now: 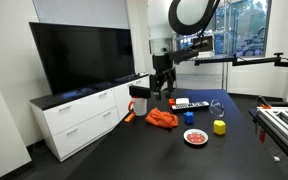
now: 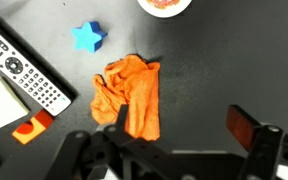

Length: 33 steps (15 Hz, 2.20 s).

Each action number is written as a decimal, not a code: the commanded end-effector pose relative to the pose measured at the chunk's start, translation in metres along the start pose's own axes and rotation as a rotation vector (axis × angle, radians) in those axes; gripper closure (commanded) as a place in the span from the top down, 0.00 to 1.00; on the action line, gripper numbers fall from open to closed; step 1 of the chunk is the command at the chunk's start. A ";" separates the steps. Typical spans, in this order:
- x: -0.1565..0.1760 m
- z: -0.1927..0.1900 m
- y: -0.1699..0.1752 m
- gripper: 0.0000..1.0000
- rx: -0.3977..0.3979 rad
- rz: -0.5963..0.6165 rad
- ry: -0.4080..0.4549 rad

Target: Move the orange cloth to the left and right

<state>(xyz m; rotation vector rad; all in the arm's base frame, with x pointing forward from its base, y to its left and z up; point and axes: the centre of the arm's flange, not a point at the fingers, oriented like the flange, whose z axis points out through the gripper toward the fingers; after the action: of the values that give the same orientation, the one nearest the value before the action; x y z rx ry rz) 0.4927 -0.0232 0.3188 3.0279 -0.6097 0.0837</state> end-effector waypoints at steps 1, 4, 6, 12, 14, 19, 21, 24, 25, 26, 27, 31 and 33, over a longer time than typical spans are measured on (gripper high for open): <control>0.014 -0.012 0.010 1.00 0.007 -0.075 -0.058; 0.020 -0.013 0.016 1.00 -0.007 -0.098 -0.069; 0.022 -0.013 0.017 1.00 -0.011 -0.102 -0.076; 0.023 -0.010 0.012 1.00 -0.025 -0.107 -0.100; 0.024 -0.011 0.011 1.00 -0.027 -0.108 -0.109; 0.025 -0.010 0.008 1.00 -0.033 -0.108 -0.116; 0.024 -0.010 0.008 1.00 -0.035 -0.109 -0.119; 0.025 -0.011 0.007 1.00 -0.036 -0.110 -0.119; 0.025 -0.010 0.006 1.00 -0.037 -0.110 -0.119; 0.026 -0.010 0.006 1.00 -0.038 -0.111 -0.121; 0.026 -0.009 0.006 1.00 -0.039 -0.111 -0.121; 0.026 -0.010 0.006 1.00 -0.041 -0.110 -0.122; 0.027 -0.009 0.006 1.00 -0.041 -0.109 -0.122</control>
<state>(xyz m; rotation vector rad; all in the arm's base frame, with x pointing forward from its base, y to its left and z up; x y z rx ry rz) 0.5090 -0.0353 0.3203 3.0273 -0.4752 -0.1149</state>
